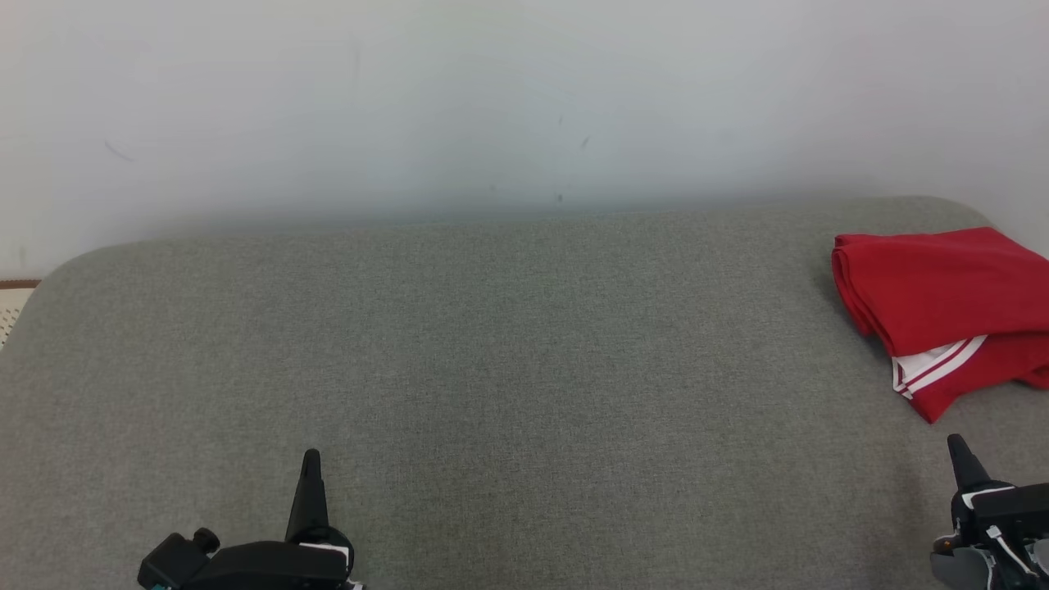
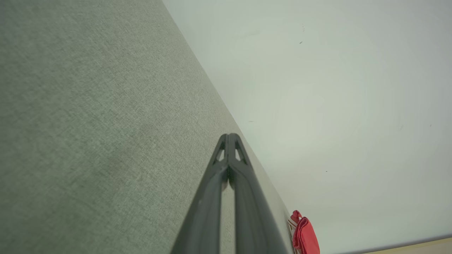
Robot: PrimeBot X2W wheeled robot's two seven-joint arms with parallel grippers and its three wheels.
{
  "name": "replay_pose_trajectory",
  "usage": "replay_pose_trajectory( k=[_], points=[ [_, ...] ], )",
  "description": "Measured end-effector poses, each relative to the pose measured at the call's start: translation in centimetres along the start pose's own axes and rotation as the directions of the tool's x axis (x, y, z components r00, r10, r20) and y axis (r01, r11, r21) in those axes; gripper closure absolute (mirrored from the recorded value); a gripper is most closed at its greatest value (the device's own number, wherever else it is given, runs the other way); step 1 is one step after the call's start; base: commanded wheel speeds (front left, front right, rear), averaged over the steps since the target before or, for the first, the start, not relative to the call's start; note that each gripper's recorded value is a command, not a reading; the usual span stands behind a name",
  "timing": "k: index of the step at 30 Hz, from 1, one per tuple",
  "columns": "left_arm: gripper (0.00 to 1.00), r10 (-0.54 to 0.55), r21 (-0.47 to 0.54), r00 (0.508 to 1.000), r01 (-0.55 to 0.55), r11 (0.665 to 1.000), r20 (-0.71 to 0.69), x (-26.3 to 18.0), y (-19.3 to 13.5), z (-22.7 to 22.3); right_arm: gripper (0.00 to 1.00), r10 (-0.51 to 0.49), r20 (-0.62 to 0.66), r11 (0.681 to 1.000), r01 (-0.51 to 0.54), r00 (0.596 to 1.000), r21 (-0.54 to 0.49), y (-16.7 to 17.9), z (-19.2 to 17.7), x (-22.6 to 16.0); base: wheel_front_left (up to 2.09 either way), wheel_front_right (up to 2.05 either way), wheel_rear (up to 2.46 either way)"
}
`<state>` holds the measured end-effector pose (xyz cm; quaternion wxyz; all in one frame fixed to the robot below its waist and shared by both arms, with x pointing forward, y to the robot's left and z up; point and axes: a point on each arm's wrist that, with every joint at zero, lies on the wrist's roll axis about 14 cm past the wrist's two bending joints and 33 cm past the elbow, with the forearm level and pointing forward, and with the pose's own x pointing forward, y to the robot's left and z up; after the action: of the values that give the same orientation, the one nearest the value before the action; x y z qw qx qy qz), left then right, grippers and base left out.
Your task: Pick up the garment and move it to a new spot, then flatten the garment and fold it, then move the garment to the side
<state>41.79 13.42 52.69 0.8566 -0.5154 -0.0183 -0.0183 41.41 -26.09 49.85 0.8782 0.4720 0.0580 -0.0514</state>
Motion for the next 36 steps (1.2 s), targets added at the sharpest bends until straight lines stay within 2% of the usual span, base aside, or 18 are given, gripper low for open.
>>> replay_pose_trajectory(
  k=[15,36],
  points=[
    [1.0,0.003,-0.146,1.0,-0.007,0.989,-0.027,1.3,-0.7,-0.9,1.0,0.006,0.012,0.986,-0.008,1.0,0.169,-0.2,1.8,0.6,0.0,0.0,0.0],
    [1.0,0.014,-0.305,0.998,-0.033,0.952,-0.065,2.7,-1.3,-2.1,1.0,0.034,0.041,0.928,-0.046,0.999,0.369,-0.4,3.9,1.2,0.0,0.0,0.0]
  ],
)
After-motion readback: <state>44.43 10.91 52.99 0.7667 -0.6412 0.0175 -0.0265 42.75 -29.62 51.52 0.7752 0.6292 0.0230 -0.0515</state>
